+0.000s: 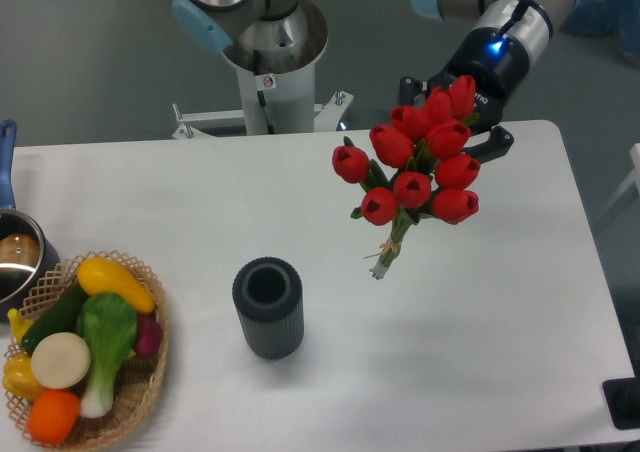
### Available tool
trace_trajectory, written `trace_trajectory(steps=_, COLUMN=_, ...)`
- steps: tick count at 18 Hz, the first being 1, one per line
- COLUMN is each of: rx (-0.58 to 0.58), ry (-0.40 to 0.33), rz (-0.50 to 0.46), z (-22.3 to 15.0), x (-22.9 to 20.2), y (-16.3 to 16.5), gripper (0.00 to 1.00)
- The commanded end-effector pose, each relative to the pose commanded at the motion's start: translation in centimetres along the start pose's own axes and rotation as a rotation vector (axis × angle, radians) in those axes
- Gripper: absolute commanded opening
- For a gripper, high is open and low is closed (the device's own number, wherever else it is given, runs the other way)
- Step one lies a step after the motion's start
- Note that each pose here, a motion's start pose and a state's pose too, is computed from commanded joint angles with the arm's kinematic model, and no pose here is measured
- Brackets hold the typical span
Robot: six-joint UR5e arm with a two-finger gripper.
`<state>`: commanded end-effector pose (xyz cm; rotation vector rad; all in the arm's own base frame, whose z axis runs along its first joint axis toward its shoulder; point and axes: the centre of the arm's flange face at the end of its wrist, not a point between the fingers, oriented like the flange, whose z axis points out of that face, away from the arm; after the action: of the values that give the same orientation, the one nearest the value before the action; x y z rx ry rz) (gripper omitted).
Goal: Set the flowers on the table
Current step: 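Rotate the gripper holding the red tulip bouquet so blooms hang downward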
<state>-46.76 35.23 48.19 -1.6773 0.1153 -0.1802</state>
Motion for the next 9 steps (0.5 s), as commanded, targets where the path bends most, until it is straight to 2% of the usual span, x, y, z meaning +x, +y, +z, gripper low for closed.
trace_trajectory(steps=9, rx=-0.014, ry=-0.02, rz=0.005, z=-0.65, x=0.2, y=-0.36, gripper=0.21)
